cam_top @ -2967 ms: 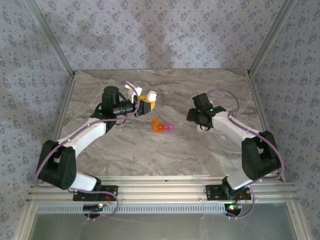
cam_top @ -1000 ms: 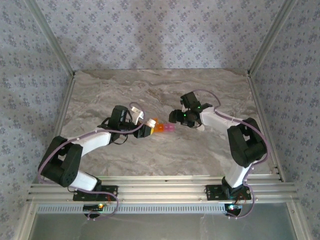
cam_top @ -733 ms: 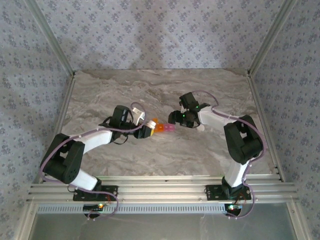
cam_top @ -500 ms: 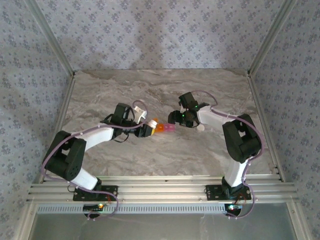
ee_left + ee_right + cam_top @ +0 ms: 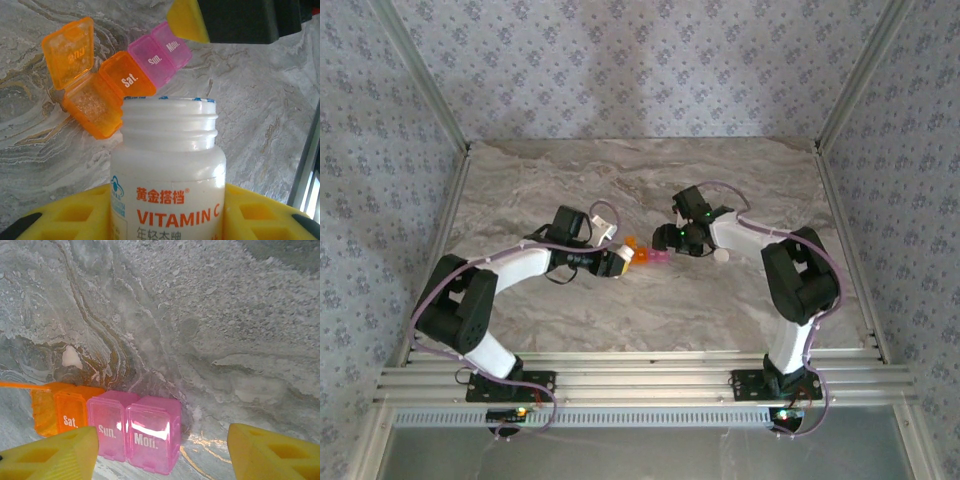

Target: Sort the pills into containers

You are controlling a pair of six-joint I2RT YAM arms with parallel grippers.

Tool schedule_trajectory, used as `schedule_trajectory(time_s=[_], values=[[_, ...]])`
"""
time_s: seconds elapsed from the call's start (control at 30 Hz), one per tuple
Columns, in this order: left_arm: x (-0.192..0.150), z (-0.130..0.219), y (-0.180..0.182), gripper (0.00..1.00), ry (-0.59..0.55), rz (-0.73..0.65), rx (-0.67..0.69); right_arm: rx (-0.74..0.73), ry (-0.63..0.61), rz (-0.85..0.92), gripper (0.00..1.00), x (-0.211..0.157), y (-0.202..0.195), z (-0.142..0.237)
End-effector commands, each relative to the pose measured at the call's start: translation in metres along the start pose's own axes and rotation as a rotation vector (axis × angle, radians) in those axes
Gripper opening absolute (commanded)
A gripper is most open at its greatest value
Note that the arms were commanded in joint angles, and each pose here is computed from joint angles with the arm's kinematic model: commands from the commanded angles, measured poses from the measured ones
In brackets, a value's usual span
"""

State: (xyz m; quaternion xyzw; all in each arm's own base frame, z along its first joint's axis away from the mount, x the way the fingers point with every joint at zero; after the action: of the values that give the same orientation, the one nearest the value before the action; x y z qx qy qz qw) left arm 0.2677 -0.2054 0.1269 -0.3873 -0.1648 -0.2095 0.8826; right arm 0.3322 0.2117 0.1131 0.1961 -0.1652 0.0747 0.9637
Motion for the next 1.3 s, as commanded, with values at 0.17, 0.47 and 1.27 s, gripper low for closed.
schedule_trajectory(time_s=[0.17,0.47,1.27], values=[[0.007,-0.006,0.000,0.00,0.085,0.024,0.008,-0.012,0.038,0.023,0.70,-0.002,0.001,-0.009],[0.010,-0.010,0.004,0.00,0.123,0.050,0.028,-0.022,0.047,0.019,0.70,-0.005,-0.001,-0.012],[0.017,-0.016,0.010,0.00,0.236,0.103,0.090,-0.011,0.059,0.005,0.69,-0.005,-0.005,-0.020]])
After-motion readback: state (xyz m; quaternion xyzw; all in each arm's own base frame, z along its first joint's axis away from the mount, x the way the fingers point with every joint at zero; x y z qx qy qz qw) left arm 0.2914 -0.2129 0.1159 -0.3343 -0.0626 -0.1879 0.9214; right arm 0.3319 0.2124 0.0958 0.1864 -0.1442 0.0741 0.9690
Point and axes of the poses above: each hand's point on the last joint's axis, 136 mm out from that joint toward the fingers, its own z axis back along the fingers, its own y axis along the line the jaws close on, x = y × z, the point moved 7 cm from there along z, back along the fingers, and after that the axes turned 8 degrees about z, right-handed, at the moved point
